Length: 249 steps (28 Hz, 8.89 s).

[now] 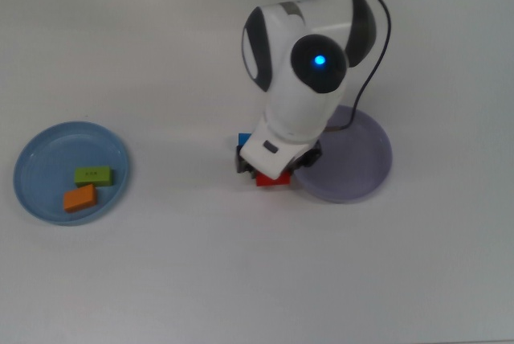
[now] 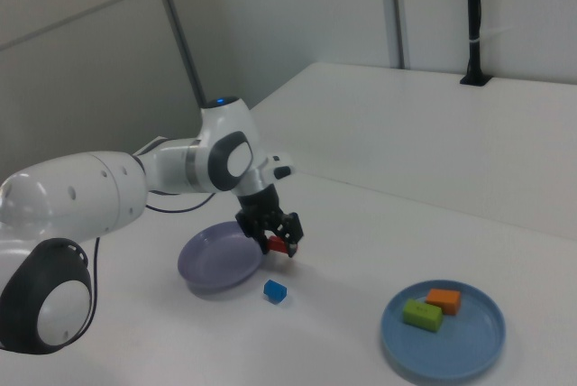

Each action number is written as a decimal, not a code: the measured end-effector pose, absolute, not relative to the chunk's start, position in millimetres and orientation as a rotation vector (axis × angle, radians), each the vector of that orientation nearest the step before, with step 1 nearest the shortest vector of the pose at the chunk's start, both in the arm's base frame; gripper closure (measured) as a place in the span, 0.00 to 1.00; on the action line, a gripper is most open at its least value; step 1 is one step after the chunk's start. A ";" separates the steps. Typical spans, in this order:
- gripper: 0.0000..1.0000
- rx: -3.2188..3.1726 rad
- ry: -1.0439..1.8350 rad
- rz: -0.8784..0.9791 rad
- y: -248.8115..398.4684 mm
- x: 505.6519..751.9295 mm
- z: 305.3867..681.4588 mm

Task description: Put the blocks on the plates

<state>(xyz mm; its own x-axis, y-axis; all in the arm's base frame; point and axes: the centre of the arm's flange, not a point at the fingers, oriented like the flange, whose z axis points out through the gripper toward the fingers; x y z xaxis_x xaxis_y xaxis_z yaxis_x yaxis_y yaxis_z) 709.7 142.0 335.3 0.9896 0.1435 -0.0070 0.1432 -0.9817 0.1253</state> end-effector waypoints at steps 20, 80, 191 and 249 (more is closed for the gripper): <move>0.15 3.011 0.223 -0.016 233.0 675.2 347.9; 0.57 2.807 0.138 -0.318 119.8 681.1 312.8; 0.00 3.047 0.063 -0.140 47.5 539.8 675.7; 0.00 3.097 0.036 -0.147 75.0 536.7 674.9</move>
